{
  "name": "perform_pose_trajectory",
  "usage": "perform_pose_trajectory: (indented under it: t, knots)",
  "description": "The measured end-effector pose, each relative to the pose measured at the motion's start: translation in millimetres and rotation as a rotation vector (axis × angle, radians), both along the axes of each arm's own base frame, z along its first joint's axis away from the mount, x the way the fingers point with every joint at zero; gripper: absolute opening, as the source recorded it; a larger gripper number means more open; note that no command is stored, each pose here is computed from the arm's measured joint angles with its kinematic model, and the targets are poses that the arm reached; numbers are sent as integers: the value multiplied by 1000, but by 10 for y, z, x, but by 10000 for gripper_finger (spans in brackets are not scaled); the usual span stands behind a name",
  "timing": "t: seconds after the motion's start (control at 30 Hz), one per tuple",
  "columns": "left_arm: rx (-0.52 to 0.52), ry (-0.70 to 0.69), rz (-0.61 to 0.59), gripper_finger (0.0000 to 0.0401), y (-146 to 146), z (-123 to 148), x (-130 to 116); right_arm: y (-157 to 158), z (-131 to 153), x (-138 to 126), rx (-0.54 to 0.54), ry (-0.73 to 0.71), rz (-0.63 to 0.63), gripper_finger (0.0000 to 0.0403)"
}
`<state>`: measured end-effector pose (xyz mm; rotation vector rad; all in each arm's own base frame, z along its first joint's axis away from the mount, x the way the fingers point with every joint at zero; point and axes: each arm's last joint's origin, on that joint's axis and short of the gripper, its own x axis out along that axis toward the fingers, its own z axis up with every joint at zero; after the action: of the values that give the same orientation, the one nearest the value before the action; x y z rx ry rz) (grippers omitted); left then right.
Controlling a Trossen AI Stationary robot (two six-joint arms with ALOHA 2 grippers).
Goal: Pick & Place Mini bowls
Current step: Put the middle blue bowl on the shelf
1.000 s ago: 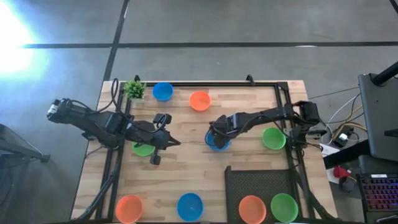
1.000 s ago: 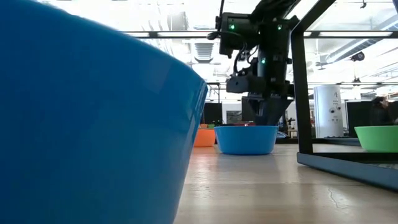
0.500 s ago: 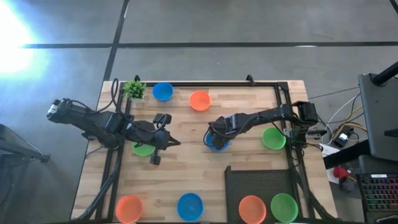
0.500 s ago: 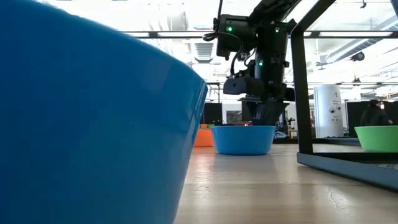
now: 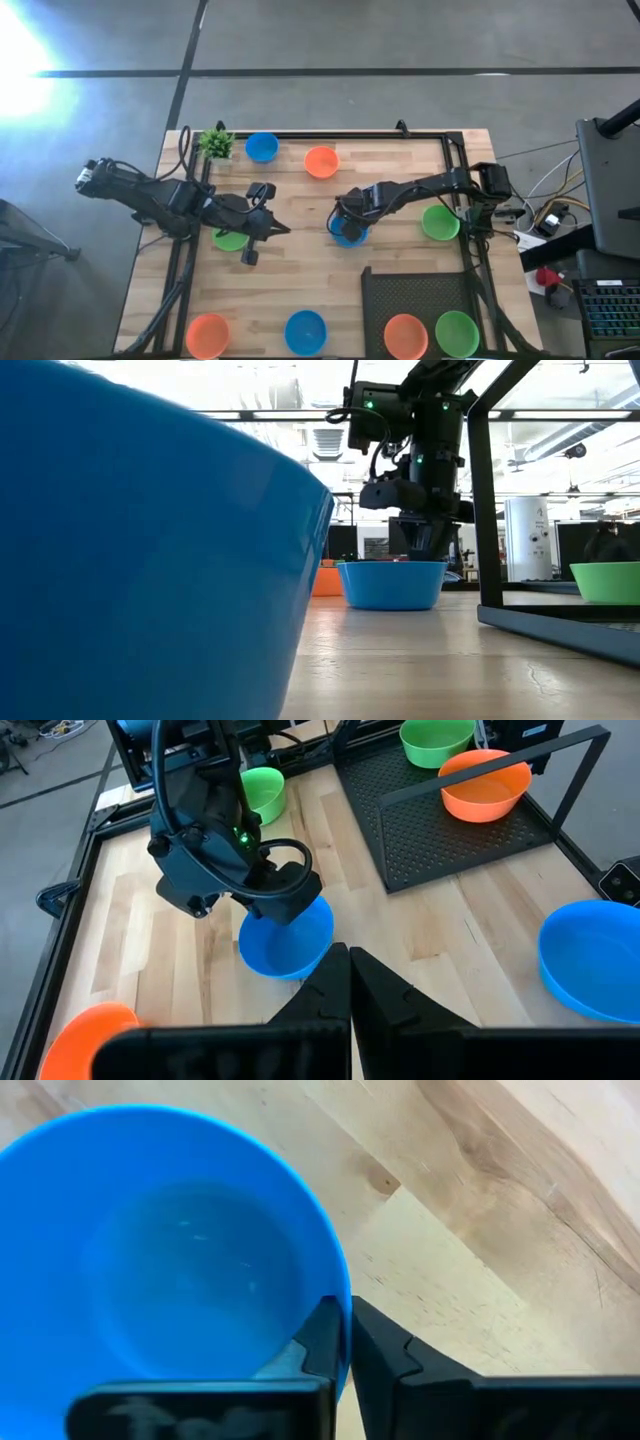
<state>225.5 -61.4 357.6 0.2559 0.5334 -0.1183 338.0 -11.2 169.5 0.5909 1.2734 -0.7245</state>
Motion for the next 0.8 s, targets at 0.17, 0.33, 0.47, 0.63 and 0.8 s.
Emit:
perform_pose_trajectory:
  t: [0.17,0.33,0.47,0.63,0.8]
  knots:
    - [0,0,0,0,0,0,0,0,1,2,-2,-1,3,13]
    - [0,0,0,0,0,0,0,-1,2,4,-4,-4,4,13]
    - [0,0,0,0,0,0,0,-1,2,7,-5,-6,8,13]
    - [0,0,0,0,0,0,0,-1,2,10,-6,-8,14,13]
    - [0,0,0,0,0,1,0,-1,74,-4,-9,-31,26,13]
